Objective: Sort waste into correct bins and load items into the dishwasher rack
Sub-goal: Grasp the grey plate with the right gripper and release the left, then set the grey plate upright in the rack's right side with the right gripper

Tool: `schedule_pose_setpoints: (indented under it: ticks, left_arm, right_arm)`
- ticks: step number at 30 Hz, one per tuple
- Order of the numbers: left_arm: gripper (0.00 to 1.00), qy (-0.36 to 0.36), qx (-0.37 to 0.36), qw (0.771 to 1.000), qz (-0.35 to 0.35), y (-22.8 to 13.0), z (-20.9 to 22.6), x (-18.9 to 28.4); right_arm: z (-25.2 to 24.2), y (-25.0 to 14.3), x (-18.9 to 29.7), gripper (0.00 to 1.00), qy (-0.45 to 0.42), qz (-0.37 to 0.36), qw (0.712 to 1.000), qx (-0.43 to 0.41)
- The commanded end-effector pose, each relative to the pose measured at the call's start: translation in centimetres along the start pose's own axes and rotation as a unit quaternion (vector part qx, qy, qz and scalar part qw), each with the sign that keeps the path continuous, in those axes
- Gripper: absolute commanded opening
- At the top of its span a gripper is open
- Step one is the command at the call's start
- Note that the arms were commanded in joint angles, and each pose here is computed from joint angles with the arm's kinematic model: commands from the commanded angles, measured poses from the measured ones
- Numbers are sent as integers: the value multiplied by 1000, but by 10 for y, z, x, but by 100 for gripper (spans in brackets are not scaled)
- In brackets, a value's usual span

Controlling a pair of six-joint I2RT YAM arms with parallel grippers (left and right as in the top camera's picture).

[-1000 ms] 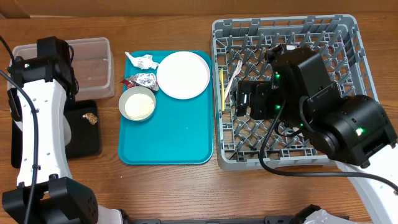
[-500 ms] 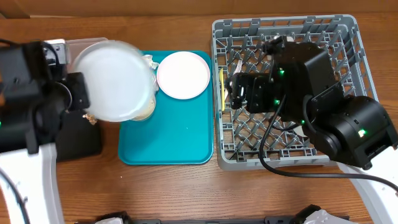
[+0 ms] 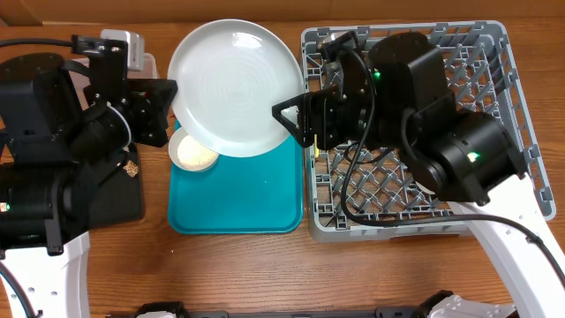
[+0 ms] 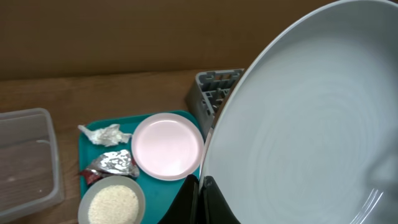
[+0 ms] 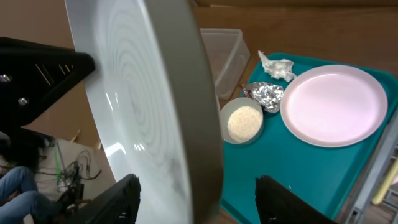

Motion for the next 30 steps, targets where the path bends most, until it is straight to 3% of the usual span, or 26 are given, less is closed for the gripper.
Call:
schedule_pose_setpoints:
  ticks: [1,3,6,7,9,11,13,14,19,25,30]
  left_arm:
    - [4,-30,7,1000,-7,4,-13,3]
    - [4,-29,7,1000,-7,4,-13,3]
    - [4,-29,7,1000,-6,4,-13,3]
    - [5,-29,7,1000,-6,4,-13,3]
    - [8,-29,7,1000,-6,4,-13,3]
    - [10,-29,7,1000,-5,4,-13,3]
    - [27,-29,7,1000,-6,4,-13,3]
    - [29,-29,5,1000,-5,4,-13,3]
    - [47,3,-2,1000,-8,1,-8,10]
    - [51,16,-34,999,-30,-3,-19,38]
    - [54,16,-44,998,-39,-13,-30,61]
  right_arm:
    - [3,4,-5,51,20,2,999,43]
    - [2,4,-6,47,20,2,998,54]
    - [3,5,-5,30,21,-1,997,77]
    - [3,5,-5,20,21,-2,997,76]
    - [3,5,-5,16,21,-2,997,76]
    - [4,5,-4,14,21,-2,997,77]
    - [5,5,0,13,18,-7,997,79]
    - [4,6,2,13,13,-11,997,81]
    - [-17,8,34,12,-126,-62,987,74]
    - [-65,-4,79,11,-344,-99,934,-9]
    - [-110,-11,109,11,-426,-90,896,-83]
Point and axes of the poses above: each gripper's point midway between its finger pads, its own x axis back along the fingers, its own z axis along the line the jaws close on, y = z × x, the point moved 6 cm from there along x, back along the fingers, and after that the axes turned 1 degree about -x, right-handed, at the moved point
